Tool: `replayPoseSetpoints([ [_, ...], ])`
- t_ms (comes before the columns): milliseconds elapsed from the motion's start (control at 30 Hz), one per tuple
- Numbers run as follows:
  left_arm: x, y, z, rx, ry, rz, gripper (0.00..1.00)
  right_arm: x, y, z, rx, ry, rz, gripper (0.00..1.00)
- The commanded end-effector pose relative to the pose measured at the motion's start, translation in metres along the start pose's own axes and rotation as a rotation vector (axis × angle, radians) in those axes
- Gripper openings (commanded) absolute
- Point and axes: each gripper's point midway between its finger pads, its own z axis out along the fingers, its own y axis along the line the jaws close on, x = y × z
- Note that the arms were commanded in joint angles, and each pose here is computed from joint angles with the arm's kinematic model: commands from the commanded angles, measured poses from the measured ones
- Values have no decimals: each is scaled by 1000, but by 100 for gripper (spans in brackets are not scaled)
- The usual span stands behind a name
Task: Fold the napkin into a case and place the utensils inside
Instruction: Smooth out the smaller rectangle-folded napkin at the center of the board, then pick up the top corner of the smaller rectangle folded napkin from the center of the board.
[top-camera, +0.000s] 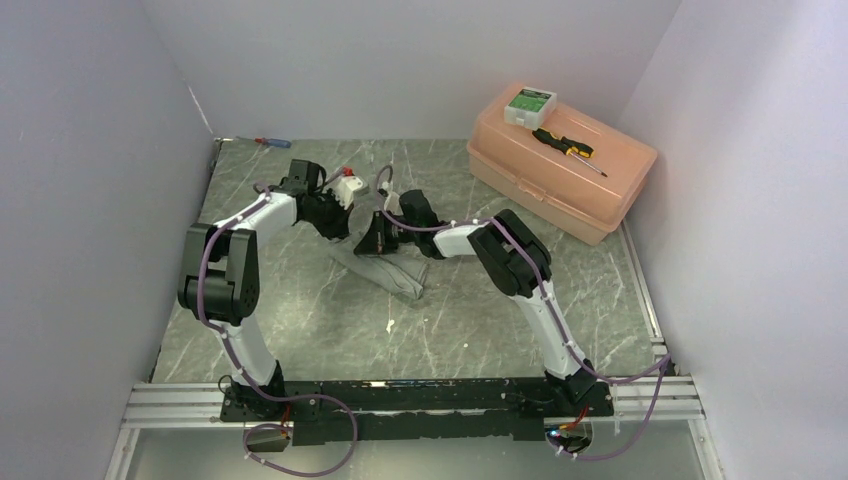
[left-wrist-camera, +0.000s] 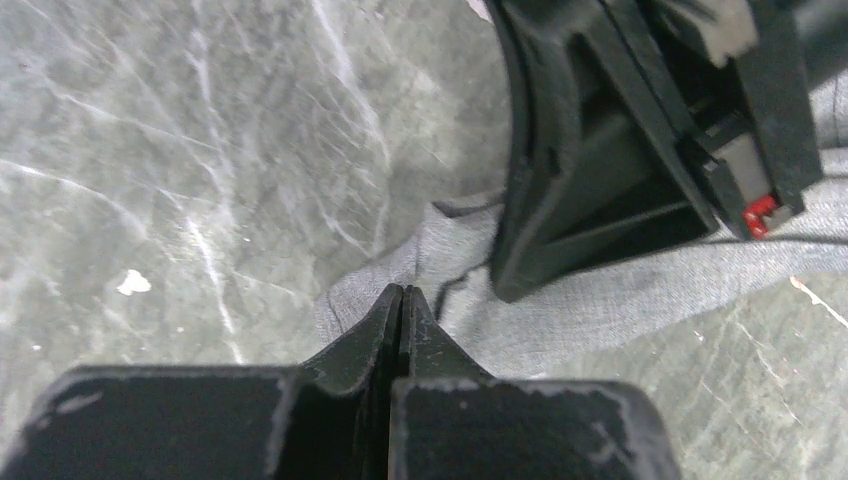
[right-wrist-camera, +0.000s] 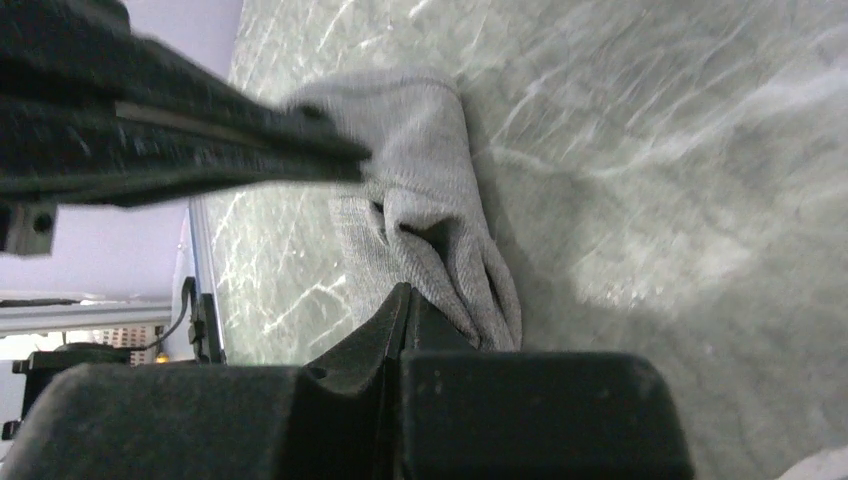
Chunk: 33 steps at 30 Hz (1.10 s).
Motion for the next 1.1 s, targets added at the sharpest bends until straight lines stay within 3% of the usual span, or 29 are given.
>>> replayPoseSetpoints([
  [0, -4, -16, -10, 54, -33, 6, 3, -11, -34, 6, 98, -16, 44, 0],
  [467, -9, -21, -13, 68, -45, 7, 3, -18, -42, 30, 177, 16, 33, 0],
  [733, -30, -12, -21, 53, -88, -161, 3, 22, -75, 28, 302, 71, 63, 0],
  [933, -14, -20, -20, 71, -56, -258, 3, 19, -70, 27, 323, 67, 19, 0],
  [1067, -4, -28, -18, 120, -49, -141, 3, 5, -52, 28, 314, 42, 7, 0],
])
